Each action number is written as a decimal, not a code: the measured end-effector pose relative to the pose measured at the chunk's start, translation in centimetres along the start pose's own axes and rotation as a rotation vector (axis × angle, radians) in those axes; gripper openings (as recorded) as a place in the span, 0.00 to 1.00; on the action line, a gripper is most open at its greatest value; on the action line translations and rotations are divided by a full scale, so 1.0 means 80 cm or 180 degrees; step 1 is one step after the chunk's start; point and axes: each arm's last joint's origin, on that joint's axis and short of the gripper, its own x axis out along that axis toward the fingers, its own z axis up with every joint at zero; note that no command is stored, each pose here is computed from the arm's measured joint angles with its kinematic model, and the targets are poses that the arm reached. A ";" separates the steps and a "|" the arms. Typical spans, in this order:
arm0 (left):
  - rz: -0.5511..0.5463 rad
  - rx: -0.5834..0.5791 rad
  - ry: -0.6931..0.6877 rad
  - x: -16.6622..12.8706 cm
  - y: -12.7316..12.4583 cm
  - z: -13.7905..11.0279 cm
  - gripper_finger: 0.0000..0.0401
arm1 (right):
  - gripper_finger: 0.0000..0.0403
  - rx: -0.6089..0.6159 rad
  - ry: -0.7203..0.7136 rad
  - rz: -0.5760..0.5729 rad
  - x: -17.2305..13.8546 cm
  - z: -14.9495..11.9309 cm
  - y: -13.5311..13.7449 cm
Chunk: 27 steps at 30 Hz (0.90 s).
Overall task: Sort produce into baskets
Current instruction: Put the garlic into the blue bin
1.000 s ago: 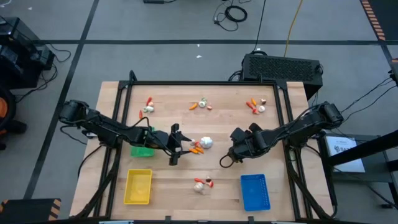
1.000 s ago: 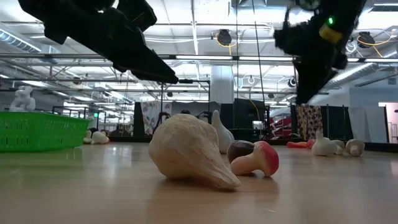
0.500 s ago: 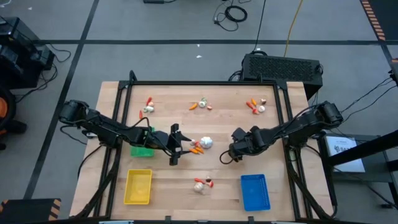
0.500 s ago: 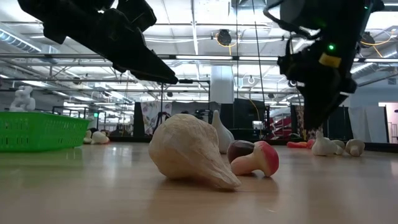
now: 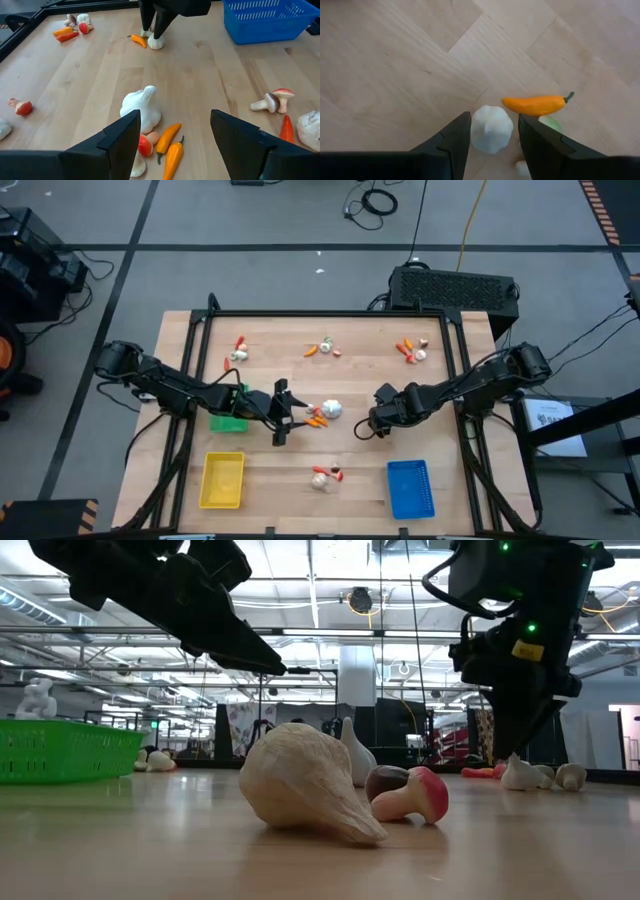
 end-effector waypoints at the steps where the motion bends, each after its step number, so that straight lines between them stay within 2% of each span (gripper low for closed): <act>1: 0.0000 0.0000 0.0001 0.000 0.000 0.000 0.62 | 0.36 0.0004 0.0000 0.0000 0.000 0.000 0.000; 20: 0.0000 -0.0002 0.0001 0.000 0.000 0.000 0.62 | 0.02 -0.0081 0.0148 0.0044 0.003 -0.002 -0.002; 27: 0.0025 0.0017 0.0088 0.000 0.000 -0.003 0.62 | 0.01 -0.0369 0.0115 0.0154 -0.005 0.002 0.005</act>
